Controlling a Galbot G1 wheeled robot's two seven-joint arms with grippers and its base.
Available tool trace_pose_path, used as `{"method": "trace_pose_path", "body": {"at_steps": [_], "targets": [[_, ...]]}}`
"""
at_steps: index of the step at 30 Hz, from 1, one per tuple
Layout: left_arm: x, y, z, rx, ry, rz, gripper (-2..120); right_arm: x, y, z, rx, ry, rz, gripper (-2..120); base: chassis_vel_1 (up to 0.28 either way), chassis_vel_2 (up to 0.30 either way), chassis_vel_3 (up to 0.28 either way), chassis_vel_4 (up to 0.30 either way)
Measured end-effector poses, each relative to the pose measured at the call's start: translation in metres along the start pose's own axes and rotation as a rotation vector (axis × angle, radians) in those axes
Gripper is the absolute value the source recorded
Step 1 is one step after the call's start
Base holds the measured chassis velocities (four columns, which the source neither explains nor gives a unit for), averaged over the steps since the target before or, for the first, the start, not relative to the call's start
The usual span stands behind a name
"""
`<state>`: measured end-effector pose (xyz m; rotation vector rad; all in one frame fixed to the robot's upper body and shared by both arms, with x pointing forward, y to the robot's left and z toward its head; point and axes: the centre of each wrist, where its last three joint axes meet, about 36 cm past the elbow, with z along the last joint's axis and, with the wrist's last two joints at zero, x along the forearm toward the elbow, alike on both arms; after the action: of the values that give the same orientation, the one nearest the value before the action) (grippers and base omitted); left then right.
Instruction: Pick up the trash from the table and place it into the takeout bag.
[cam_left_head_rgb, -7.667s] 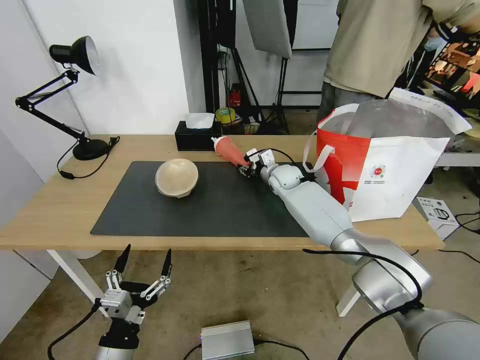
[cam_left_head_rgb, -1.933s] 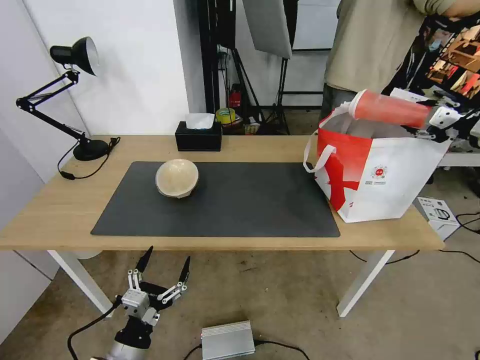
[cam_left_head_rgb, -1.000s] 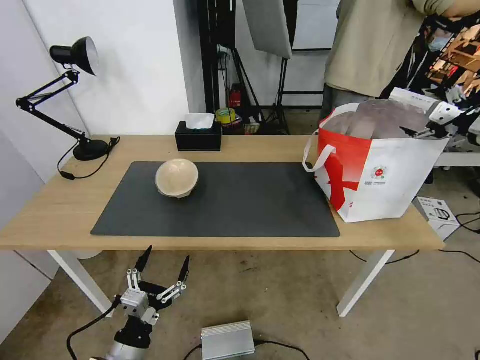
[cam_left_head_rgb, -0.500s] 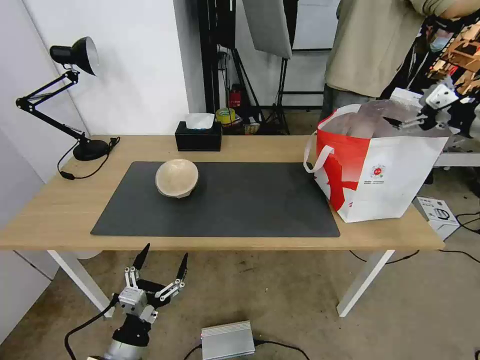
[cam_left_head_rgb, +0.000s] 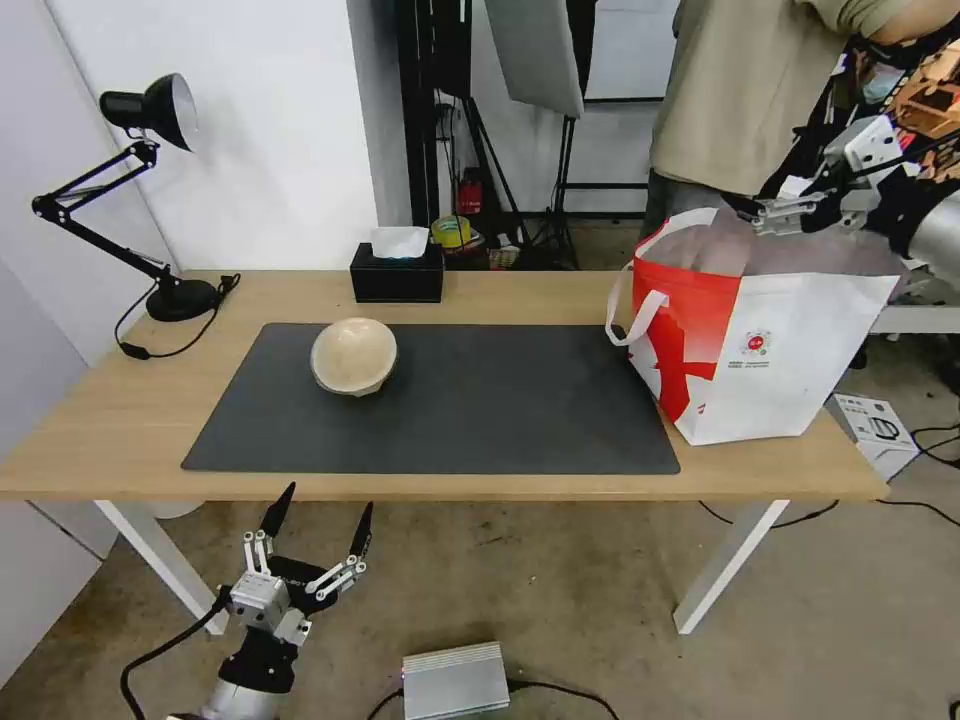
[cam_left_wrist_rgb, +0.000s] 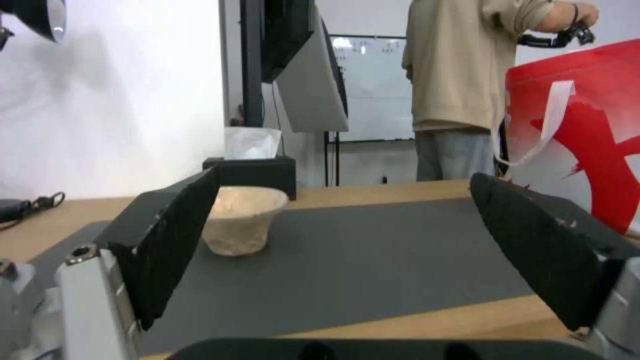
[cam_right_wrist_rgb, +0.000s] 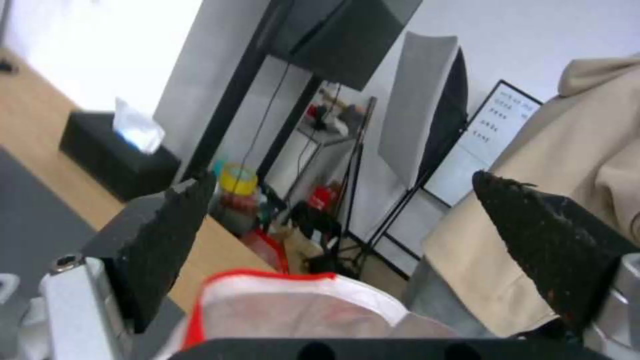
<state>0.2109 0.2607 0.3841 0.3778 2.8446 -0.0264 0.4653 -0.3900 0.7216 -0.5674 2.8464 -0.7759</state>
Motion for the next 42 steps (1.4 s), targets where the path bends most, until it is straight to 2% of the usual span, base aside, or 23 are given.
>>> {"method": "trace_pose_path", "body": {"at_steps": [7, 8, 16, 27, 35, 37, 42], "targets": [[-0.005, 0.002, -0.008, -0.004, -0.01, 0.007, 100, 0.004, 0.037, 0.007, -0.088, -0.047, 0.048, 100, 0.0, 0.0, 0.0, 0.0], [-0.007, 0.003, -0.01, -0.006, -0.014, 0.004, 100, 0.007, 0.05, 0.012, -0.117, -0.056, 0.057, 100, 0.0, 0.0, 0.0, 0.0], [-0.01, 0.002, -0.017, -0.008, -0.028, 0.001, 100, 0.023, 0.077, 0.025, -0.179, -0.079, 0.045, 100, 0.0, 0.0, 0.0, 0.0], [-0.01, 0.001, -0.022, -0.008, -0.034, -0.001, 100, 0.052, 0.142, 0.06, -0.25, -0.113, 0.018, 100, 0.0, 0.0, 0.0, 0.0], [-0.012, 0.0, -0.026, -0.01, -0.042, 0.003, 100, 0.07, 0.164, 0.069, -0.295, -0.116, 0.022, 100, 0.0, 0.0, 0.0, 0.0], [-0.013, -0.001, -0.027, -0.01, -0.043, 0.004, 100, 0.078, 0.175, 0.072, -0.31, -0.134, 0.017, 100, 0.0, 0.0, 0.0, 0.0], [-0.012, -0.001, -0.028, -0.011, -0.043, 0.003, 100, 0.084, 0.186, 0.074, -0.329, -0.167, 0.023, 100, 0.0, 0.0, 0.0, 0.0]]}}
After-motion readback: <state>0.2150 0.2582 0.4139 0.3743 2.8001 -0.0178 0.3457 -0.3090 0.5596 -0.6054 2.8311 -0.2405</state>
